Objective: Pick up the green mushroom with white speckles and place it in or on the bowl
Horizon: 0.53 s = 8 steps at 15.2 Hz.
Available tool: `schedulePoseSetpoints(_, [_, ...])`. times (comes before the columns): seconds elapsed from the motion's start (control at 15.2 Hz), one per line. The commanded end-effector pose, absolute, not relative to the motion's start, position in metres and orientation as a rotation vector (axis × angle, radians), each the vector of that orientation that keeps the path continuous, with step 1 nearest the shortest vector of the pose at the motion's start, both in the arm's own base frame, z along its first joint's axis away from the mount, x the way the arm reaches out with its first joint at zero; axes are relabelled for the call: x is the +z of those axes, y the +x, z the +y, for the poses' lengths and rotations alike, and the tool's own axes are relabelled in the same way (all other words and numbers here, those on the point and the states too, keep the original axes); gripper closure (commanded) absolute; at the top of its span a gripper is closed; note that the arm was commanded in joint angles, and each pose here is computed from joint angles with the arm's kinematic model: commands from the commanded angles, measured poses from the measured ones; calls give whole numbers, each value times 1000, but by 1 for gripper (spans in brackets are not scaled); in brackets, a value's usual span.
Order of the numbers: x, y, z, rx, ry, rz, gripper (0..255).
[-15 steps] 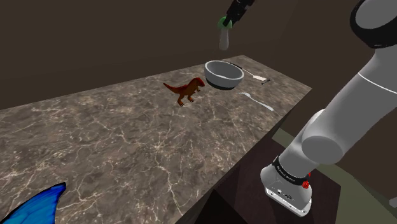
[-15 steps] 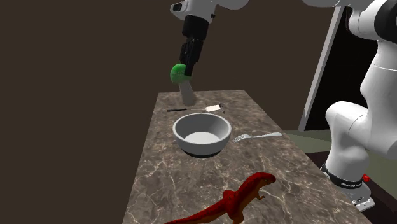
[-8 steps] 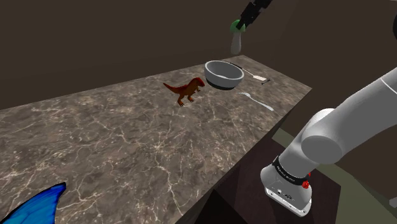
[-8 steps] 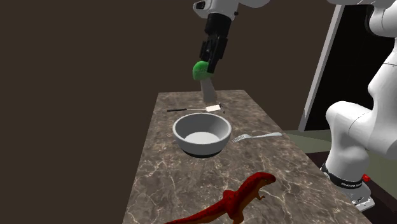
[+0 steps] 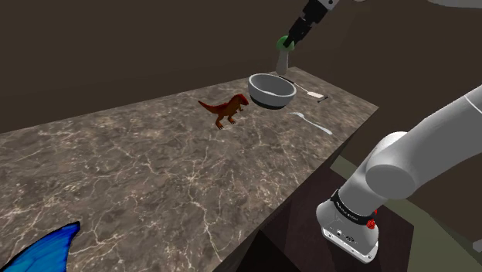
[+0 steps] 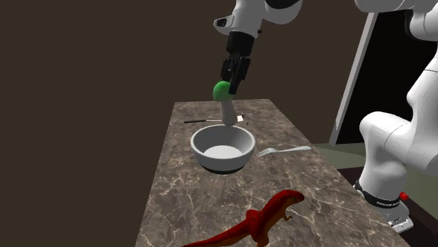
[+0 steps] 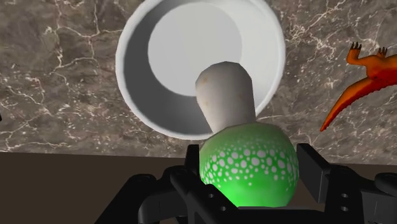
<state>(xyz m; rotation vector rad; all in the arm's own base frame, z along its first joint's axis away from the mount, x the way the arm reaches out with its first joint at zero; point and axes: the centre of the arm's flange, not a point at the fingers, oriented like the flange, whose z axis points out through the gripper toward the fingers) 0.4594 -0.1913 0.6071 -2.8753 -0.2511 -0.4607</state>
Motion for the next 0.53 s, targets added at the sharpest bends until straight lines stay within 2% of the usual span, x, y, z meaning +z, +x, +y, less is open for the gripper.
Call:
schedulePoseSetpoints(0.0, [596, 458, -191, -462, -2875, -251, 255])
schedulePoseSetpoints(0.46, [559, 458, -191, -462, -2875, -251, 255])
